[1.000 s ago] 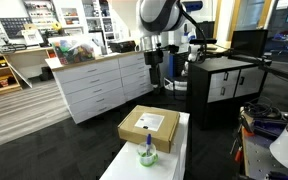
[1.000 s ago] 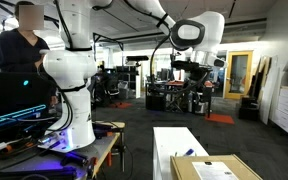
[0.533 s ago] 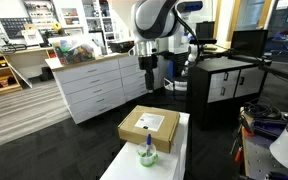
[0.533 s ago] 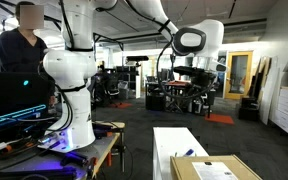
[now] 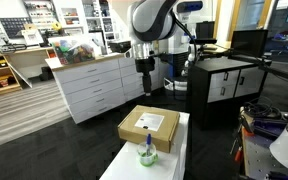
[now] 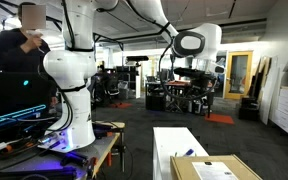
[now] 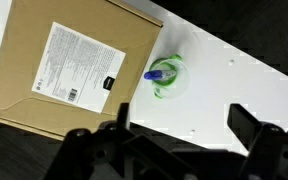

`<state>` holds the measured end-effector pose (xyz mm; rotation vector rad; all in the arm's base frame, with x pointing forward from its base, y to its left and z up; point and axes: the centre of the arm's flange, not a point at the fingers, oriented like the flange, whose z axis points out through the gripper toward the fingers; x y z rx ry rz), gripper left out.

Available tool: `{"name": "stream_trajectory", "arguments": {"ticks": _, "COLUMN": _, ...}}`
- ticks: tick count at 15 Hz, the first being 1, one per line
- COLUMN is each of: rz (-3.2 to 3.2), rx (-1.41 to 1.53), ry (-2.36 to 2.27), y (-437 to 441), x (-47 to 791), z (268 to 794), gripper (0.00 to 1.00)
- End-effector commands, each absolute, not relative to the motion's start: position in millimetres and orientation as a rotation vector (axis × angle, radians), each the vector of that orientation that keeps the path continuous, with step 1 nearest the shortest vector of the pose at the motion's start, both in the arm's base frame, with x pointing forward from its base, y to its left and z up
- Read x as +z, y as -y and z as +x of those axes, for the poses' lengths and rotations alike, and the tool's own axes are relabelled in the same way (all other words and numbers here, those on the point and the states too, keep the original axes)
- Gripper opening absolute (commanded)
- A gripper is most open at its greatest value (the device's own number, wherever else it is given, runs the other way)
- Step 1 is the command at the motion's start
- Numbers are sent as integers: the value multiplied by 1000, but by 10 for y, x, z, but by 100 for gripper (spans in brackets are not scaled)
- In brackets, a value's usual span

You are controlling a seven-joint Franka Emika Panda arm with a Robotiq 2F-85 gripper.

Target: Put the marker on the box

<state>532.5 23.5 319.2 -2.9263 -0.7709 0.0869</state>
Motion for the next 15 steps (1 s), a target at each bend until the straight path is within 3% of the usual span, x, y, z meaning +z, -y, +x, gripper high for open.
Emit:
{"name": "stream_trajectory", "arguments": {"ticks": 1, "rz": -2926, "rx": 87, "ry": 771, "y": -236, "x": 3192, "z": 5325, "gripper": 100}}
{"name": "stream_trajectory", "arguments": {"ticks": 15, "rz": -2939, "rx": 73, "ry": 788, "y": -313, "x": 2503, "z": 5351, "gripper": 100}}
